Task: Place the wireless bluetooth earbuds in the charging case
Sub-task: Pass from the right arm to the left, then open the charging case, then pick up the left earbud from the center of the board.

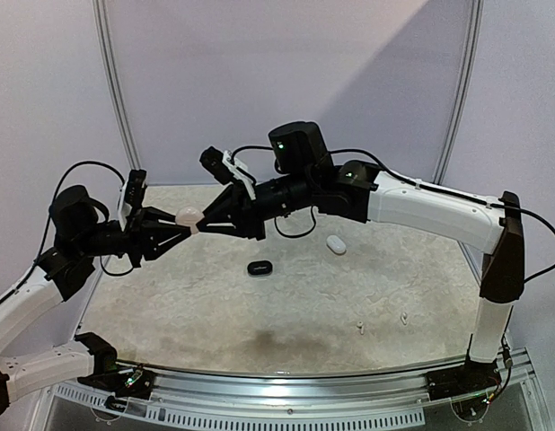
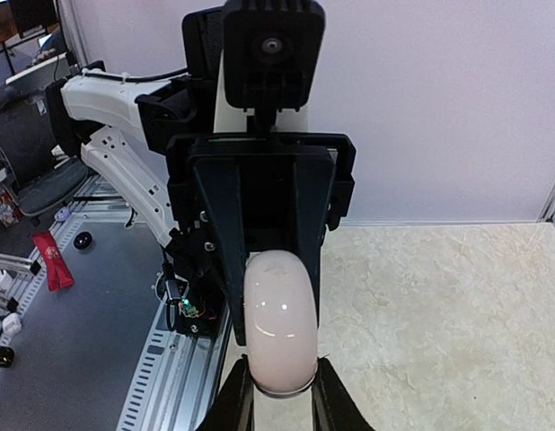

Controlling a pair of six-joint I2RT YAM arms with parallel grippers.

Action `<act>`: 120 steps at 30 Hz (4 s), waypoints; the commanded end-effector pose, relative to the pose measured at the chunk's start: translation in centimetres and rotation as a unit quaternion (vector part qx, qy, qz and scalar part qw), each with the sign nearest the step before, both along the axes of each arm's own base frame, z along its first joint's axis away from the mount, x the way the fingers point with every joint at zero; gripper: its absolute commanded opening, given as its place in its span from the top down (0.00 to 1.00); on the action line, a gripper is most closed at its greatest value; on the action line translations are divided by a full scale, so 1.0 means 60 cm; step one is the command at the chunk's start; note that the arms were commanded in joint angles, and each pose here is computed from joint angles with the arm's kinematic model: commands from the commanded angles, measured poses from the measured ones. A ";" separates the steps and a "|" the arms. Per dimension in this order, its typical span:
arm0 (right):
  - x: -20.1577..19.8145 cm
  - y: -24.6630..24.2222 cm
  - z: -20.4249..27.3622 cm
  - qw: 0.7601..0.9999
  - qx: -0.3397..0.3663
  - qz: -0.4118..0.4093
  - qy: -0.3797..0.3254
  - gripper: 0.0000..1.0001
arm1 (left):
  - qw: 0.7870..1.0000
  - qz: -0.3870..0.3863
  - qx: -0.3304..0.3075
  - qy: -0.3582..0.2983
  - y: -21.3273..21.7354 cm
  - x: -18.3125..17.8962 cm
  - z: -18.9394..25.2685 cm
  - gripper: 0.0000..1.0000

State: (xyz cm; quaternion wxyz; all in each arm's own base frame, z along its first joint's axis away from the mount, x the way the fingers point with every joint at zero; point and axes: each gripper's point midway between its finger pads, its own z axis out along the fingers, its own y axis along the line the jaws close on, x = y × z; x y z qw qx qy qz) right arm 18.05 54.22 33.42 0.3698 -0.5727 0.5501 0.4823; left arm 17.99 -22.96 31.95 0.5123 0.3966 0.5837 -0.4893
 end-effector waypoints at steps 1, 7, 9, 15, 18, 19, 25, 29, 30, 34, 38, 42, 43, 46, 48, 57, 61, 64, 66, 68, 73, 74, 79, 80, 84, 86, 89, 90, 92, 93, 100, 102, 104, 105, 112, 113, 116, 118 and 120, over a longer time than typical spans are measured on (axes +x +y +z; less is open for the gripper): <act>0.002 0.000 0.006 1.000 0.002 -0.012 -0.012 0.67 | 0.999 -0.024 -0.004 -0.027 -0.007 -0.019 0.019 1.00; 0.005 0.001 0.018 1.000 0.011 -0.019 -0.018 0.44 | 0.996 -0.015 0.056 -0.069 -0.003 -0.025 -0.011 1.00; 0.008 0.004 0.016 1.000 0.011 -0.022 -0.018 0.44 | 0.995 -0.021 0.066 -0.075 -0.004 -0.030 -0.015 1.00; 0.019 0.011 0.006 0.999 -0.001 -0.037 -0.016 0.44 | 0.990 -0.035 0.088 -0.103 -0.006 -0.045 -0.022 1.00; 0.020 0.013 0.011 0.999 0.001 -0.038 -0.016 0.44 | 0.987 -0.036 0.115 -0.110 -0.004 -0.048 -0.040 1.00; 0.021 0.013 0.010 0.999 -0.001 -0.038 -0.015 0.44 | 0.985 -0.037 0.123 -0.112 -0.003 -0.049 -0.046 1.00; 0.026 0.014 -0.003 0.999 -0.014 -0.044 -0.011 0.48 | 0.982 -0.041 0.121 -0.138 0.000 -0.061 -0.038 1.00; 0.029 0.014 -0.016 0.998 -0.026 -0.048 -0.006 0.48 | 0.982 -0.043 0.116 -0.144 0.002 -0.066 -0.033 1.00; 0.029 0.014 -0.018 0.998 -0.028 -0.048 -0.005 0.48 | 0.982 -0.041 0.116 -0.145 0.002 -0.066 -0.033 1.00; 0.029 0.012 -0.019 0.998 -0.031 -0.048 -0.004 0.47 | 0.987 -0.031 0.108 -0.119 0.000 -0.058 -0.034 1.00; 0.033 0.009 0.003 0.999 -0.016 -0.045 0.010 0.45 | 0.995 -0.013 0.095 -0.042 -0.003 -0.042 -0.055 1.00; 0.036 0.003 0.035 0.999 0.003 -0.044 0.018 0.44 | 0.996 -0.007 0.086 0.000 -0.005 -0.037 -0.067 1.00; 0.038 -0.001 0.048 0.999 0.011 -0.045 0.018 0.44 | 0.996 -0.005 0.086 0.003 -0.005 -0.036 -0.069 1.00; 0.061 -0.017 0.088 0.996 0.035 -0.072 0.042 0.43 | 0.996 0.002 0.089 0.015 -0.004 -0.031 -0.078 1.00; 0.115 -0.046 0.100 0.986 0.027 -0.145 0.074 0.43 | 0.996 0.004 0.090 0.015 -0.004 -0.030 -0.080 1.00; 0.251 -0.515 -0.222 0.646 -0.395 -0.618 0.211 0.46 | 0.996 0.013 0.082 0.010 0.000 -0.031 -0.074 1.00; 0.169 -0.639 -0.336 0.538 -0.509 -0.615 0.270 0.47 | 0.997 0.004 0.080 0.001 -0.001 -0.037 -0.071 1.00; 0.131 -0.677 -0.387 0.504 -0.526 -0.615 0.300 0.47 | 0.997 0.002 0.082 -0.009 -0.002 -0.037 -0.071 1.00; 0.119 -0.687 -0.414 0.492 -0.526 -0.613 0.323 0.45 | 0.997 0.000 0.080 -0.009 -0.003 -0.036 -0.068 1.00; 0.107 -0.693 -0.440 0.477 -0.530 -0.608 0.349 0.45 | 0.997 -0.001 0.078 -0.010 -0.003 -0.037 -0.066 1.00; 0.085 -0.707 -0.479 0.451 -0.555 -0.600 0.358 0.46 | 0.997 -0.002 0.079 -0.014 -0.002 -0.040 -0.064 1.00; 0.082 -0.707 -0.486 0.451 -0.554 -0.599 0.361 0.47 | 0.997 -0.001 0.079 -0.015 -0.002 -0.040 -0.064 1.00; 0.067 -0.709 -0.517 0.451 -0.546 -0.594 0.383 0.52 | 0.997 0.001 0.082 -0.016 -0.001 -0.040 -0.065 1.00; 0.065 -0.709 -0.522 0.452 -0.545 -0.592 0.385 0.54 | 0.997 0.000 0.082 -0.015 -0.001 -0.039 -0.065 1.00; 0.054 -0.714 -0.535 0.449 -0.548 -0.590 0.388 0.57 | 0.997 0.000 0.082 -0.013 -0.002 -0.038 -0.065 1.00; 0.052 -0.715 -0.540 0.448 -0.547 -0.591 0.389 0.60 | 0.997 0.001 0.081 -0.017 -0.001 -0.039 -0.062 1.00; 0.046 -0.712 -0.547 0.450 -0.543 -0.587 0.398 0.64 | 0.996 0.004 0.082 -0.022 0.001 -0.040 -0.062 1.00; 0.042 -0.711 -0.549 0.450 -0.543 -0.585 0.402 0.64 | 0.996 0.003 0.081 -0.022 0.001 -0.041 -0.062 1.00; 0.036 -0.712 -0.553 0.447 -0.543 -0.583 0.407 0.65 | 0.996 0.002 0.082 -0.022 0.001 -0.043 -0.064 1.00; 0.035 -0.712 -0.553 0.447 -0.541 -0.585 0.407 0.66 | 0.996 0.001 0.082 -0.023 0.001 -0.042 -0.065 1.00; 0.017 -0.705 -0.549 0.444 -0.524 -0.583 0.434 0.68 | 0.996 -0.001 0.080 -0.029 0.001 -0.044 -0.061 1.00; 0.015 -0.704 -0.552 0.447 -0.519 -0.583 0.438 0.70 | 0.996 0.000 0.080 -0.030 0.001 -0.044 -0.061 1.00; 0.015 -0.702 -0.555 0.449 -0.515 -0.583 0.440 0.72 | 0.996 -0.001 0.081 -0.030 0.001 -0.044 -0.062 1.00; 0.016 -0.701 -0.557 0.450 -0.515 -0.582 0.440 0.74 | 0.996 -0.001 0.081 -0.029 0.001 -0.044 -0.062 1.00; 0.015 -0.703 -0.563 0.449 -0.521 -0.580 0.437 0.86 | 0.996 0.000 0.082 -0.031 0.001 -0.044 -0.061 1.00; 0.015 -0.704 -0.562 0.448 -0.521 -0.580 0.437 0.87 | 0.996 0.000 0.082 -0.032 0.002 -0.044 -0.061 1.00; 0.017 -0.701 -0.559 0.453 -0.515 -0.581 0.438 0.92 | 0.996 0.003 0.084 -0.031 0.001 -0.041 -0.063 1.00; 0.018 -0.697 -0.560 0.456 -0.510 -0.580 0.442 0.94 | 0.996 0.004 0.085 -0.033 0.001 -0.038 -0.062 1.00; 0.016 -0.693 -0.563 0.457 -0.506 -0.578 0.449 0.95 | 0.995 0.008 0.089 -0.039 0.000 -0.034 -0.060 1.00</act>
